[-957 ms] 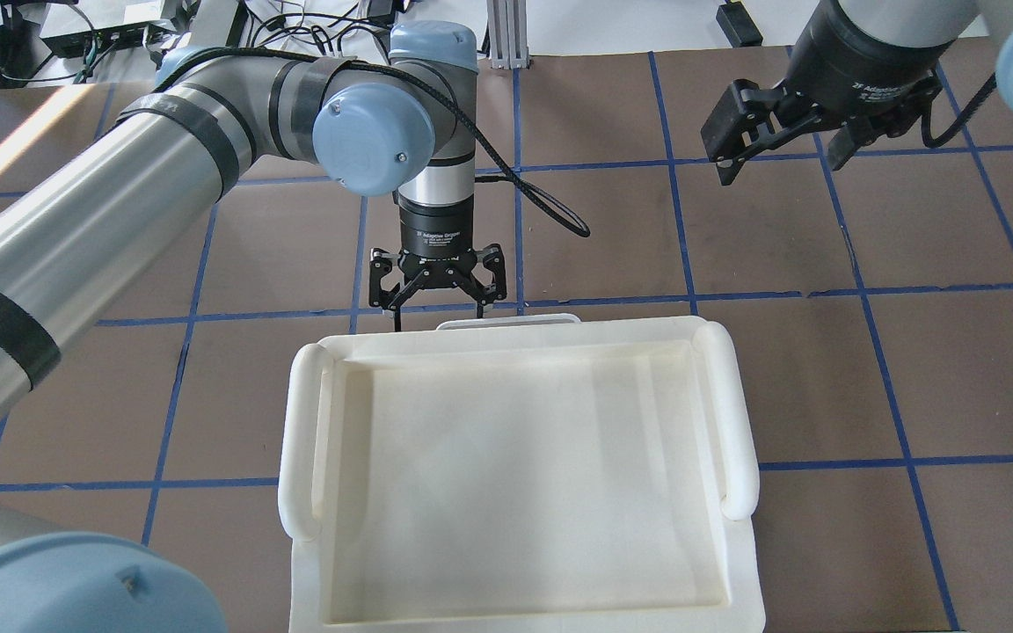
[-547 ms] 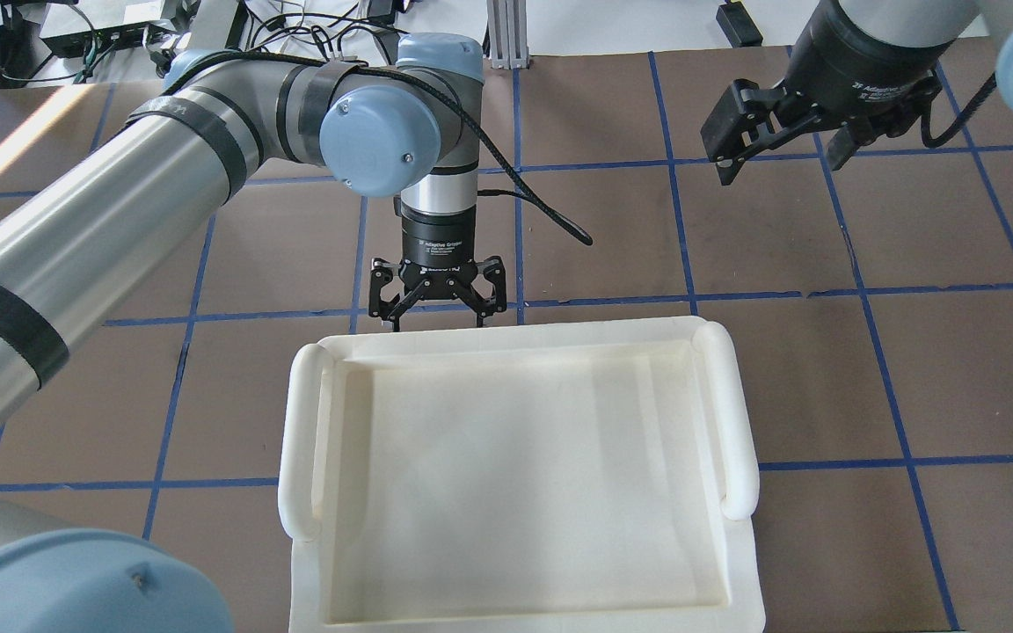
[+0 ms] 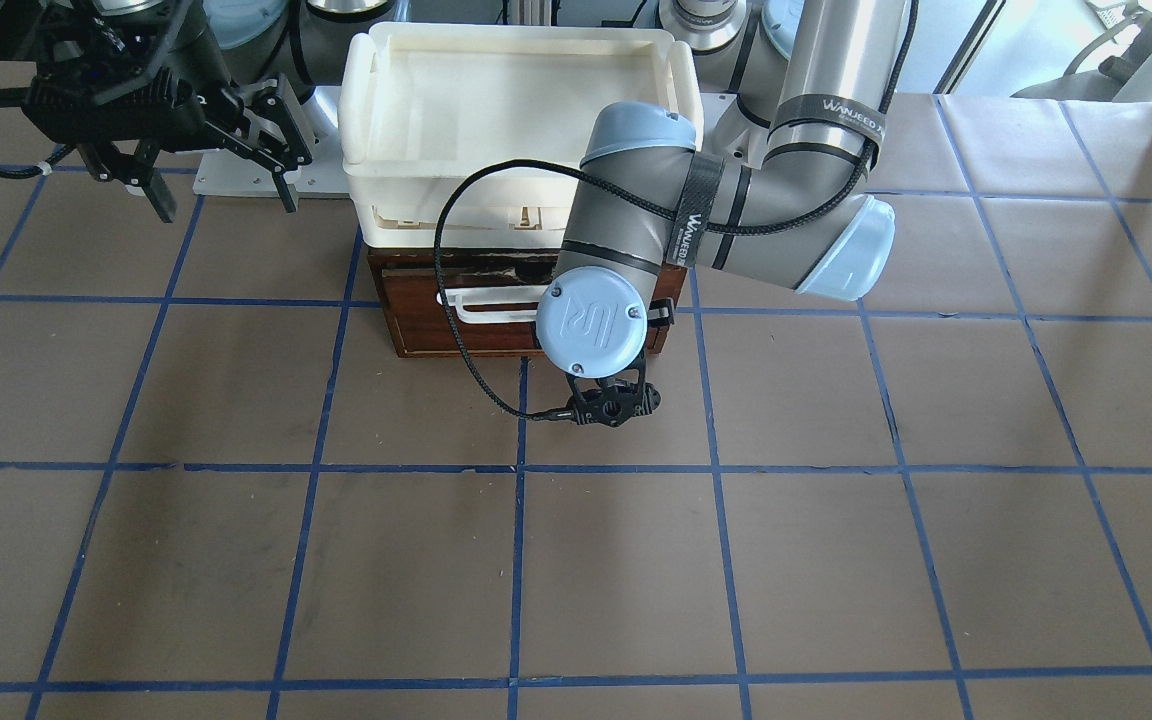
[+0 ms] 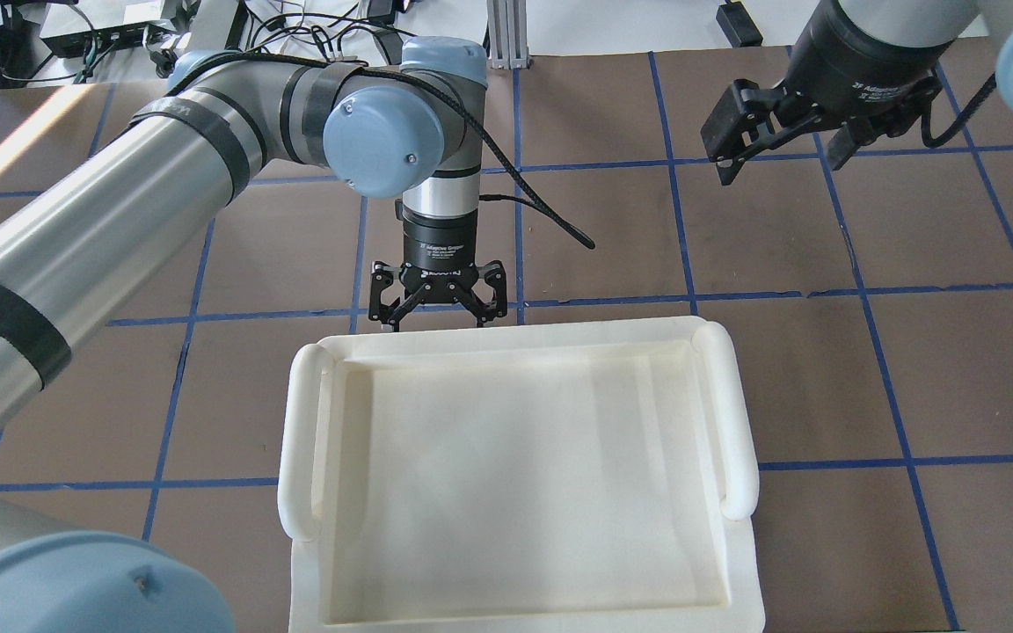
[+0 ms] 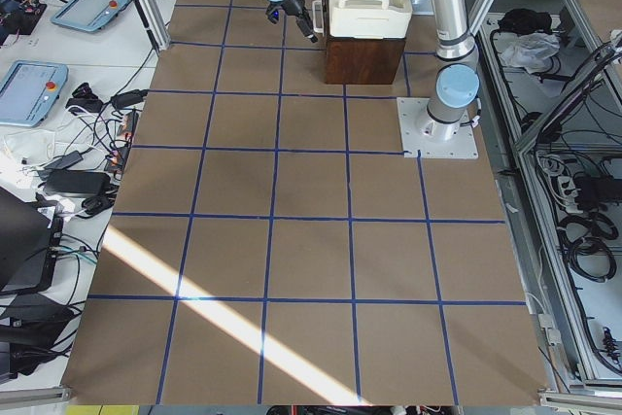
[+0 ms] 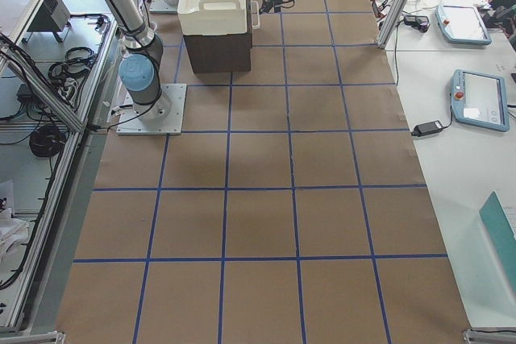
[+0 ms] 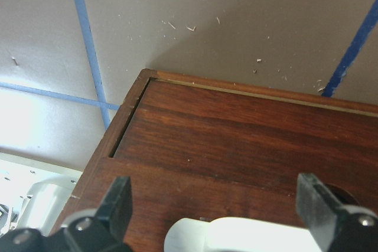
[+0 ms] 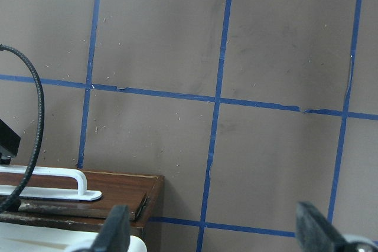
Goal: Put scissors in drawer and close it
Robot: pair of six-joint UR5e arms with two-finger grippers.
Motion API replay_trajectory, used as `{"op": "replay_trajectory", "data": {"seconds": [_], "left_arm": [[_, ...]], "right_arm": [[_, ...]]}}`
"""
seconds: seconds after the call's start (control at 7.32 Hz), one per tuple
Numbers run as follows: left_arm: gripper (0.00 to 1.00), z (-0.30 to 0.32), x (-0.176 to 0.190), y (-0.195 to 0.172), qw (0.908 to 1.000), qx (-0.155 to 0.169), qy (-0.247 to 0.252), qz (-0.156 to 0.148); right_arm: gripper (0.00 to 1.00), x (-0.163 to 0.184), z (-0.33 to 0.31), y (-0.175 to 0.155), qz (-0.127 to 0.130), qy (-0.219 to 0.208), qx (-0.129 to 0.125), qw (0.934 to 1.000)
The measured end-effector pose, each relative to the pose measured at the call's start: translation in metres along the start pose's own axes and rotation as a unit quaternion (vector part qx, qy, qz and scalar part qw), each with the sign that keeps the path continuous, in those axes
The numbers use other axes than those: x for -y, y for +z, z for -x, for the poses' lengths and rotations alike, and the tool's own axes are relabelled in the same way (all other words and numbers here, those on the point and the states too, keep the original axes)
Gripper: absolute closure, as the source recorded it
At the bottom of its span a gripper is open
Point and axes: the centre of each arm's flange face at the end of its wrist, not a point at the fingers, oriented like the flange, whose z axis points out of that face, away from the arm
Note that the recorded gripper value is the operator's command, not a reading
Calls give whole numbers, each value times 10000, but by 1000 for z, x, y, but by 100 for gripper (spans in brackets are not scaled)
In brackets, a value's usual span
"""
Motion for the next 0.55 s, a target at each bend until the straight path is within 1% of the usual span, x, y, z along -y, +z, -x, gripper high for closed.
{"op": "replay_trajectory", "data": {"seconds": [0.55], "left_arm": [[0, 1, -4, 0, 10000, 23, 6, 57]], "right_arm": [[0, 0, 0, 0, 0, -3, 0, 10000]]}}
